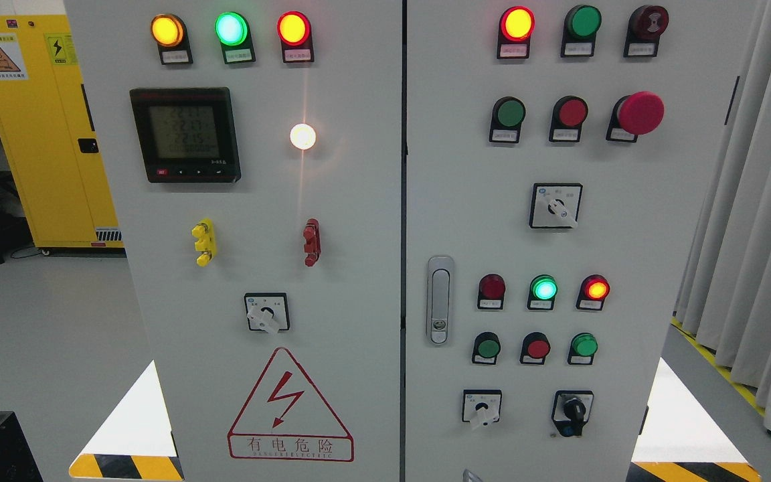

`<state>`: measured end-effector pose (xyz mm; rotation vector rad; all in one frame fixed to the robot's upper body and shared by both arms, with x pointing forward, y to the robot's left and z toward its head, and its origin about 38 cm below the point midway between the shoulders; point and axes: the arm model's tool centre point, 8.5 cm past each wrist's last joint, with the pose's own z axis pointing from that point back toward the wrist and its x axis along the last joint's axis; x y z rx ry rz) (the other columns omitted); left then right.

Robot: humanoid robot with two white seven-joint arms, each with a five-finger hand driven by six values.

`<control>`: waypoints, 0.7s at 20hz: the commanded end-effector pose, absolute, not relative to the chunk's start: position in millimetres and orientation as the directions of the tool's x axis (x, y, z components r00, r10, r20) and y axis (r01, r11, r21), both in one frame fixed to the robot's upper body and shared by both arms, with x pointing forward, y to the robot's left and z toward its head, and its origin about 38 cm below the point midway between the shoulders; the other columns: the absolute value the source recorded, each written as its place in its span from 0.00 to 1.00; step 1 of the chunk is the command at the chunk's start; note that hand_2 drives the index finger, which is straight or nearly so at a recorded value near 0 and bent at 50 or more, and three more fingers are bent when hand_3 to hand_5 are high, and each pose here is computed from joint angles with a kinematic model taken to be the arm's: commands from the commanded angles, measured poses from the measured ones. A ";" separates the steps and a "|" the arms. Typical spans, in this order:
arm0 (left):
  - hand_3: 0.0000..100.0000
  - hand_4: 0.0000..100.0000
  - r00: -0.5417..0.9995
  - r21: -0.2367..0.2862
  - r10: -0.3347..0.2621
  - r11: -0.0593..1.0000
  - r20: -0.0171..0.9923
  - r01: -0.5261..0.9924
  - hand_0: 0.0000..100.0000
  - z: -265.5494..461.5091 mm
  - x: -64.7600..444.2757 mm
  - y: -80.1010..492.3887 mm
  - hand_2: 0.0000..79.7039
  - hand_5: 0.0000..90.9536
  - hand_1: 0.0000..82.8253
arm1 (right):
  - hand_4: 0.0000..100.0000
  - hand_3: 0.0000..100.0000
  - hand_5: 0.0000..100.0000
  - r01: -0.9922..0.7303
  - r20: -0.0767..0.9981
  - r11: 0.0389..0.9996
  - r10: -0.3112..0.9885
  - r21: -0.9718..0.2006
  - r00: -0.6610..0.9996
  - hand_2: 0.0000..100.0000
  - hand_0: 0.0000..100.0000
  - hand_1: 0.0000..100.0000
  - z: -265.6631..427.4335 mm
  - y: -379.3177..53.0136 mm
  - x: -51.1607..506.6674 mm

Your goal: Press green start button

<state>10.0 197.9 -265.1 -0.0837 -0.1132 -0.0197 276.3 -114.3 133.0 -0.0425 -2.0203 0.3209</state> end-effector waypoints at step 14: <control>0.00 0.00 0.993 -0.083 -0.014 0.996 0.113 0.024 0.12 -265.1 9.9 197.6 0.00 0.00 0.67 | 0.41 0.32 0.39 0.137 0.635 0.800 0.556 -0.585 -0.537 0.00 0.54 0.76 166.0 -143.5 306.3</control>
